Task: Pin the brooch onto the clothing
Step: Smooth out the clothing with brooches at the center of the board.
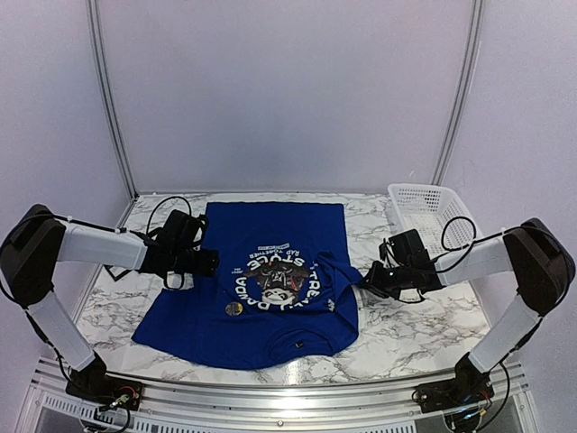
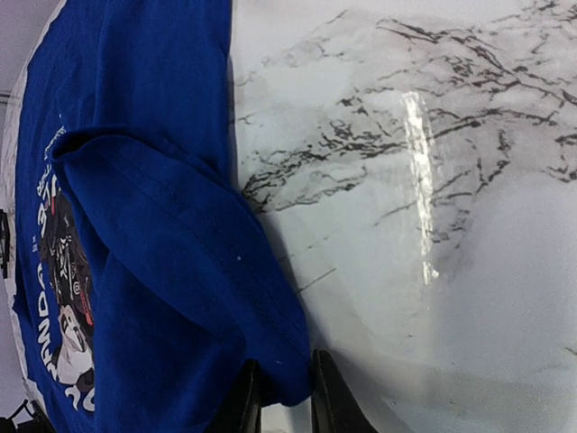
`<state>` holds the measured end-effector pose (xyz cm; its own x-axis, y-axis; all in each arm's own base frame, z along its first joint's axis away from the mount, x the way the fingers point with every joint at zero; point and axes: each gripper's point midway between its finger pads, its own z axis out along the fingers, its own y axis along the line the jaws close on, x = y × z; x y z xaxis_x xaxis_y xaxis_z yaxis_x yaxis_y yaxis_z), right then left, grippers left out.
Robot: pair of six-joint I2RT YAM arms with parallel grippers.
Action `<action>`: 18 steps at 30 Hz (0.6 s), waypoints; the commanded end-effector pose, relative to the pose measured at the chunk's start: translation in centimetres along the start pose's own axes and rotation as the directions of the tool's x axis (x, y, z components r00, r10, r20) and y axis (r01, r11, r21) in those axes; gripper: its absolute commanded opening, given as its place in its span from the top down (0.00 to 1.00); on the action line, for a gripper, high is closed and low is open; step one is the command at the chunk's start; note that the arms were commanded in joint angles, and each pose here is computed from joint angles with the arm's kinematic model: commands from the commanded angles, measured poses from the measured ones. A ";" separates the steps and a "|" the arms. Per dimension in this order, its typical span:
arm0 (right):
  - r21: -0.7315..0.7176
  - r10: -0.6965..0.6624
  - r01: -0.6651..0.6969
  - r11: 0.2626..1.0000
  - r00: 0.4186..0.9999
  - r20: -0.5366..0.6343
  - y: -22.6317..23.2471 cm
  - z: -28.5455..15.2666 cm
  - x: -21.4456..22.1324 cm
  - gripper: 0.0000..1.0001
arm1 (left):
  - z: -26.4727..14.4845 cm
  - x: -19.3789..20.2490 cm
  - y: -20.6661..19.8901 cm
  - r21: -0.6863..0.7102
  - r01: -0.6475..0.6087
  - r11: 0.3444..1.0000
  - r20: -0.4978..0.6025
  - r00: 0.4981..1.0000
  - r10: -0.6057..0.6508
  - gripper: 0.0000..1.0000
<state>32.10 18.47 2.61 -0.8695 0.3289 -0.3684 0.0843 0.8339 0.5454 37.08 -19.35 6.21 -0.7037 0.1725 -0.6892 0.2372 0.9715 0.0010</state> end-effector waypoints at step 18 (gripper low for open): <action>0.341 -0.016 -0.002 0.940 0.999 0.050 -6.1 -10.0 2.3 1.00 | 0.6 1.2 0.2 0.004 -0.002 1.000 -0.019 1.000 0.002 0.17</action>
<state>29.43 13.51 7.48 -0.8132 0.3260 -0.4821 0.1279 0.9082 0.3984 37.00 -19.24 6.01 -0.7058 0.1793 -0.6853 0.2382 0.9712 0.0087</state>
